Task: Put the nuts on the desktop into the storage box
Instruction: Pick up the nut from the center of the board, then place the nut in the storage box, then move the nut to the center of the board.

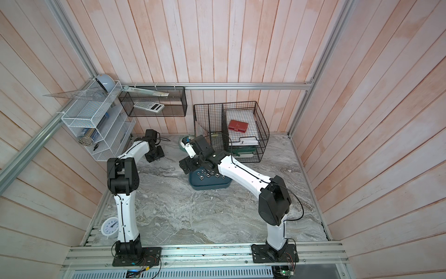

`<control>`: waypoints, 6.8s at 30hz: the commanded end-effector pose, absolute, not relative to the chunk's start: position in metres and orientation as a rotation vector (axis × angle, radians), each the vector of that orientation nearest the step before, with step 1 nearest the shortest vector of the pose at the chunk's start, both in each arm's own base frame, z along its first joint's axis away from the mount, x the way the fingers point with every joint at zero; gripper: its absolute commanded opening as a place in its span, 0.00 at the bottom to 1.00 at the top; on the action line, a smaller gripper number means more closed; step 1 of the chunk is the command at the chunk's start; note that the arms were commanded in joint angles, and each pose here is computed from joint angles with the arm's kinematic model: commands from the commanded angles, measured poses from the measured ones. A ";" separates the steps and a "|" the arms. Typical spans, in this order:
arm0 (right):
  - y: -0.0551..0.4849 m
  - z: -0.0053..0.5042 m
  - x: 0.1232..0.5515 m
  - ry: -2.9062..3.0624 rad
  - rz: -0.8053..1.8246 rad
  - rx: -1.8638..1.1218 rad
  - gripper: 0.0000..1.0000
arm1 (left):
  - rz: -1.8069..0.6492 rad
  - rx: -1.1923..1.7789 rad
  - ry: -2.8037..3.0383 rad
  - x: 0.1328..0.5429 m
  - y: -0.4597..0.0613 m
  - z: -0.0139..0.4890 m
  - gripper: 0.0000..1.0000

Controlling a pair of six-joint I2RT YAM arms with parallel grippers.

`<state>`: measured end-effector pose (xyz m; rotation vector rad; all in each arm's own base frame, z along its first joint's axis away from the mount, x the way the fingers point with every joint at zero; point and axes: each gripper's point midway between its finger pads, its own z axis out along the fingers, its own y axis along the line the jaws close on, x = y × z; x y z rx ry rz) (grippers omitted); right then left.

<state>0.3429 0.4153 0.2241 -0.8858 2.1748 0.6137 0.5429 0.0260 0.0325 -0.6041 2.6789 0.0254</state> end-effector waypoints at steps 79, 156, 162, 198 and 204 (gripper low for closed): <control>0.273 0.201 0.274 2.282 0.402 -0.590 0.98 | -0.356 -0.061 2.731 0.388 -0.248 0.104 0.22; 0.287 0.201 0.288 2.281 0.408 -0.615 0.98 | -0.263 0.007 2.726 0.409 -0.252 0.123 0.96; 0.290 0.203 0.289 2.275 0.413 -0.624 0.98 | -0.287 -0.048 2.694 0.420 -0.233 0.143 1.00; 0.353 0.224 0.326 2.220 0.505 -0.721 0.98 | -0.050 -0.735 2.517 0.536 0.025 0.104 0.87; 0.354 0.224 0.331 2.229 0.482 -0.717 0.98 | -0.006 -0.784 2.511 0.556 0.039 0.083 0.79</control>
